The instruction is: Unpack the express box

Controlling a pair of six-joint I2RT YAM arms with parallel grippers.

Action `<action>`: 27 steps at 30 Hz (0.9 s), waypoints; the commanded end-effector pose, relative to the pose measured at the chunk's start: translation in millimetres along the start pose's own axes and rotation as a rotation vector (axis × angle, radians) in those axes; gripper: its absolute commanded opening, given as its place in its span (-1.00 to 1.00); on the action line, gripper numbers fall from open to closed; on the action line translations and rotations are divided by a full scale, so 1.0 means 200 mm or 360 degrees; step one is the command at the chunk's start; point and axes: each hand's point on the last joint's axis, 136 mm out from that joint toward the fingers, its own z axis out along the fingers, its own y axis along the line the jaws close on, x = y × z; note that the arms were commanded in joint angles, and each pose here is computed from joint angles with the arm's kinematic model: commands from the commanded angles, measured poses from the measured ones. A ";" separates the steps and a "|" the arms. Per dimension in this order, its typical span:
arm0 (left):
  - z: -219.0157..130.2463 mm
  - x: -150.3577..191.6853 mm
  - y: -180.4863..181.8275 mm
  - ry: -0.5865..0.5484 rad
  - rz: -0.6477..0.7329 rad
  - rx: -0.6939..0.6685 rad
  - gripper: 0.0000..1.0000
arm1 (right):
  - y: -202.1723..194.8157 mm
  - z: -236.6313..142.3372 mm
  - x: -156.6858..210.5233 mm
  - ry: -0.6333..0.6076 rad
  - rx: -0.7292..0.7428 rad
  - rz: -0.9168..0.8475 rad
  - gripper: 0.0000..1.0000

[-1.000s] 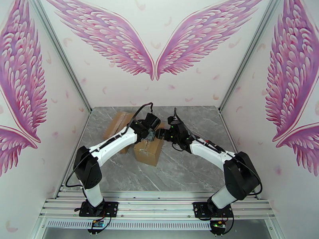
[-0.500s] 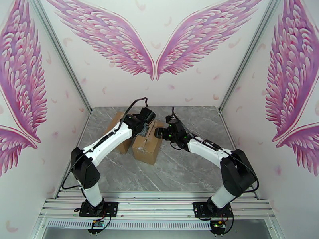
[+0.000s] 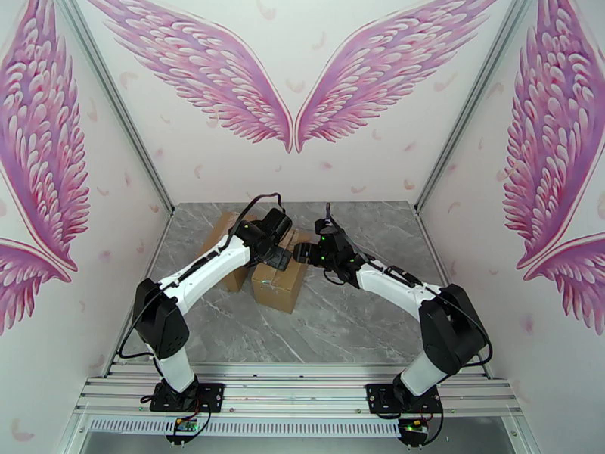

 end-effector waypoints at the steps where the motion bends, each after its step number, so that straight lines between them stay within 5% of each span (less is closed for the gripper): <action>1: 0.05 0.05 0.03 0.0046 0.0026 -0.0076 0.83 | -0.16 0.04 0.23 0.0242 0.0201 -0.0047 0.60; 5: 0.11 0.09 0.11 0.0090 0.0038 -0.0248 0.83 | -0.16 0.06 0.24 0.0261 0.0199 -0.0050 0.55; 13: 0.19 0.12 0.03 0.0091 0.0045 -0.0180 0.90 | -0.17 0.08 0.25 0.0277 0.0199 -0.0047 0.53; 18: 0.21 0.12 0.05 0.0110 0.0067 -0.0324 0.86 | -0.16 0.08 0.24 0.0279 0.0194 -0.0052 0.53; 22: 0.20 0.11 0.09 0.0129 0.0064 -0.0435 0.60 | -0.16 0.08 0.25 0.0293 0.0201 -0.0055 0.52; 27: 0.16 0.09 0.12 0.0124 0.0073 -0.0477 0.00 | -0.18 0.10 0.27 0.0317 0.0230 -0.0055 0.50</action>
